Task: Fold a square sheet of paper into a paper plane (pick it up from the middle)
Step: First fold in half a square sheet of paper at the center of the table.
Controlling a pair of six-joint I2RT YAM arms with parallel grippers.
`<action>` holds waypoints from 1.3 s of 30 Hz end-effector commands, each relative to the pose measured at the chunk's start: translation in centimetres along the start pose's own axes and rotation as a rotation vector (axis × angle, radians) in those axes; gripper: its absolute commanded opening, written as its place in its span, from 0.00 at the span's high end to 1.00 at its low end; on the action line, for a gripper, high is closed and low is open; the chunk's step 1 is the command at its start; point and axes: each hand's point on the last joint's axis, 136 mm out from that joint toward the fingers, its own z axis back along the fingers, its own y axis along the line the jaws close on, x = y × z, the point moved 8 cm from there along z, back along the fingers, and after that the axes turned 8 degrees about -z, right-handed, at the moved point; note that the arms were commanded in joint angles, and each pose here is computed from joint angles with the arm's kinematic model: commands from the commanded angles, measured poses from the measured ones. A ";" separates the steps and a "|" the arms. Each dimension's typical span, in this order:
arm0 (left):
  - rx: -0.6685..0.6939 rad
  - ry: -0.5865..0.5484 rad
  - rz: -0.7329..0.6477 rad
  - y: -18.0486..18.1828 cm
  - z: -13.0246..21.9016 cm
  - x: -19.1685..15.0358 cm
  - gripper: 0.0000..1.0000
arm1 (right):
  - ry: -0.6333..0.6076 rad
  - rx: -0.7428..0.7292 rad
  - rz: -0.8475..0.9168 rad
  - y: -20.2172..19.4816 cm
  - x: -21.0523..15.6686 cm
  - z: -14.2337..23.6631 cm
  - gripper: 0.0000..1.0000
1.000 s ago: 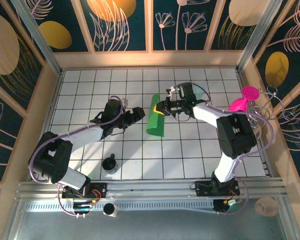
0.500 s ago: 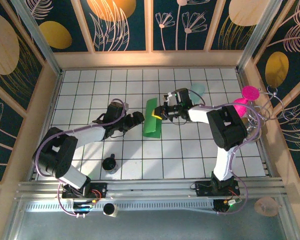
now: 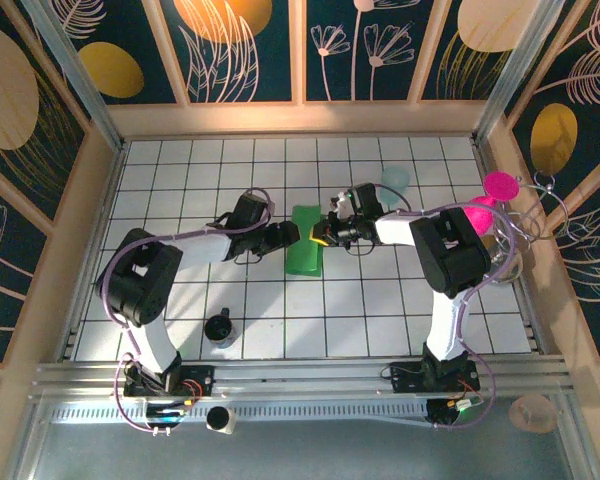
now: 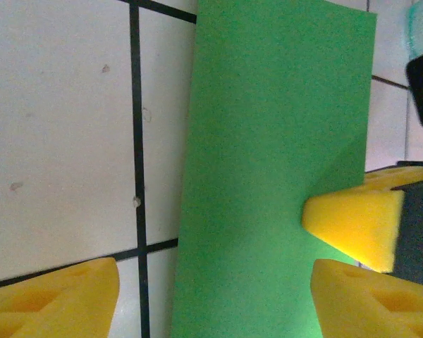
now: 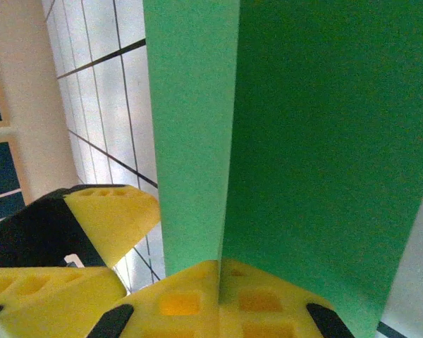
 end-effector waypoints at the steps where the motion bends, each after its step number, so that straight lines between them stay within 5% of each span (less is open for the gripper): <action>1: 0.069 0.046 -0.064 0.1 -0.9 0.2 0.31 | 0.001 -0.040 -0.013 -1.3 0.0 -0.2 1.00; 10: 0.069 0.075 -0.096 -0.4 -2.2 0.7 0.48 | 0.003 -0.041 -0.018 -1.4 -0.1 -0.2 1.00; 22: 0.091 0.118 -0.102 0.1 -3.1 -0.2 0.59 | -0.001 -0.038 -0.036 -1.4 -0.2 0.0 1.00; 30: 0.212 0.168 -0.119 2.1 -4.1 -1.8 0.60 | -0.149 -0.118 -0.029 -0.5 0.2 4.0 0.77; 39: 0.347 0.231 -0.134 4.5 -5.5 -4.4 0.60 | -0.313 -0.164 -0.005 0.4 -0.3 7.4 0.76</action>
